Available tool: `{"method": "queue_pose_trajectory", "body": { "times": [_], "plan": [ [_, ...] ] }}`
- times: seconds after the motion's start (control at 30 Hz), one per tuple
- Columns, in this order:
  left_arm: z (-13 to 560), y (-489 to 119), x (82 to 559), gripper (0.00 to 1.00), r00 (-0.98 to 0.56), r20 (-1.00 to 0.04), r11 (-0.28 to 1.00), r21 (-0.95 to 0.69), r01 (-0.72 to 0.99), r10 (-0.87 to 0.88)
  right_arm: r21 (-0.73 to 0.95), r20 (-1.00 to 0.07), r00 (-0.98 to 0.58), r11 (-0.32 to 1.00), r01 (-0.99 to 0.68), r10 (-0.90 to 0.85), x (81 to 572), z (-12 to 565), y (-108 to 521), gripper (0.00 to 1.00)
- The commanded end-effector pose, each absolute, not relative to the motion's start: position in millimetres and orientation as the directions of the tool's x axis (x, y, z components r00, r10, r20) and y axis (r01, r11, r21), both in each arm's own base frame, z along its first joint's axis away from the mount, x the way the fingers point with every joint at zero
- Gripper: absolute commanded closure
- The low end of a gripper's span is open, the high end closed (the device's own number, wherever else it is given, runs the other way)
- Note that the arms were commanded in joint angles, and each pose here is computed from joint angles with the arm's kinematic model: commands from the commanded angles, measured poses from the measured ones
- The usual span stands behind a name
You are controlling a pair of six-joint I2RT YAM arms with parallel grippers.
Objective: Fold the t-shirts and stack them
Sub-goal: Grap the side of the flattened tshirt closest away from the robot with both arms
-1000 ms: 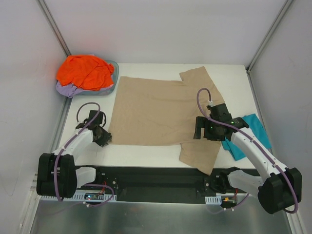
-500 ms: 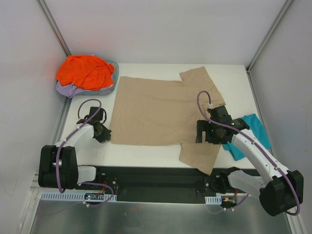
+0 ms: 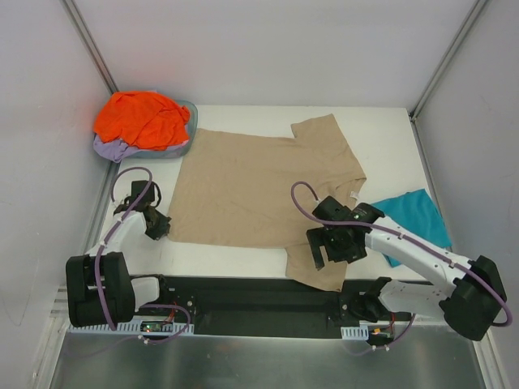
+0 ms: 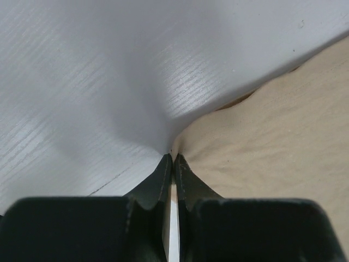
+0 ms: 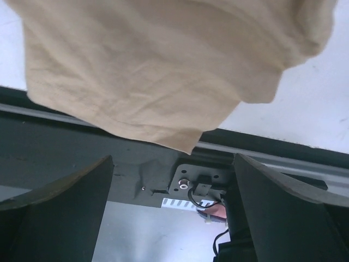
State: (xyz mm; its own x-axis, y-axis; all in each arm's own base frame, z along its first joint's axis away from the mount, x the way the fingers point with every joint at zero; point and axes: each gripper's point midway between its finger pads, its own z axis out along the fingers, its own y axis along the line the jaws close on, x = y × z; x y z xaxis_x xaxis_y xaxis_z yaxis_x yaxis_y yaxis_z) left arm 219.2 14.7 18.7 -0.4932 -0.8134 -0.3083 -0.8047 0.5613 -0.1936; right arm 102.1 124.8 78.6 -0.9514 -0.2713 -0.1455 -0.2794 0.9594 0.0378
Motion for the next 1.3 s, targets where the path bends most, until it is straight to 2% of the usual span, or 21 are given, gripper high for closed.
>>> {"method": "queue_pose_trajectory", "body": {
  "times": [0.0,0.13,0.2,0.47,0.73,0.87,0.93,0.97,1.17,1.27],
  "plan": [
    [20.8,11.6,224.6,1.0,-0.518,-0.306,0.588,-0.219,-0.779,-0.799,-0.036,-0.222,-0.954,0.979,-0.199,-0.202,125.9,96.8,120.7,0.03],
    [18.0,9.6,224.1,1.0,-0.533,-0.296,0.6,-0.217,-0.77,-0.792,0.031,-0.334,-0.937,0.993,-0.113,-0.096,188.7,120.6,129.4,0.03],
    [18.9,6.7,226.0,1.0,-0.535,-0.291,0.601,-0.233,-0.764,-0.793,0.11,-0.338,-0.941,0.993,-0.051,-0.011,221.3,119.2,131.9,0.03],
    [20.0,-0.7,233.3,1.0,-0.549,-0.268,0.609,-0.274,-0.744,-0.792,0.123,-0.216,-0.97,0.989,0.086,0.112,314.2,86.5,115.8,0.03],
    [20.0,0.4,243.3,1.0,-0.559,-0.263,0.616,-0.264,-0.742,-0.786,0.114,-0.099,-0.979,0.98,0.166,0.178,351.3,41.7,96.2,0.03],
    [18.0,0.8,245.9,1.0,-0.564,-0.254,0.617,-0.255,-0.745,-0.786,0.062,-0.025,-0.975,0.973,0.221,0.222,357.1,21.3,75.8,0.03],
    [18.7,1.1,248.5,1.0,-0.565,-0.255,0.618,-0.254,-0.744,-0.785,0.034,-0.039,-0.977,0.977,0.21,0.211,369.9,24.2,69.1,0.03],
    [18.5,-2.2,249.4,1.0,-0.572,-0.239,0.619,-0.264,-0.739,-0.785,0.015,-0.001,-0.977,0.977,0.214,0.214,368.3,16.4,63.8,0.03],
    [22.8,-0.4,261.7,1.0,-0.574,-0.244,0.623,-0.269,-0.734,-0.781,0.013,-0.021,-0.973,0.973,0.229,0.229,407.4,22.5,48.5,0.03],
    [24.1,-3.7,267.6,1.0,-0.583,-0.232,0.627,-0.28,-0.727,-0.779,0.078,-0.025,-0.974,0.971,0.224,0.227,426.8,20.8,50.0,0.03]
  ]
}}
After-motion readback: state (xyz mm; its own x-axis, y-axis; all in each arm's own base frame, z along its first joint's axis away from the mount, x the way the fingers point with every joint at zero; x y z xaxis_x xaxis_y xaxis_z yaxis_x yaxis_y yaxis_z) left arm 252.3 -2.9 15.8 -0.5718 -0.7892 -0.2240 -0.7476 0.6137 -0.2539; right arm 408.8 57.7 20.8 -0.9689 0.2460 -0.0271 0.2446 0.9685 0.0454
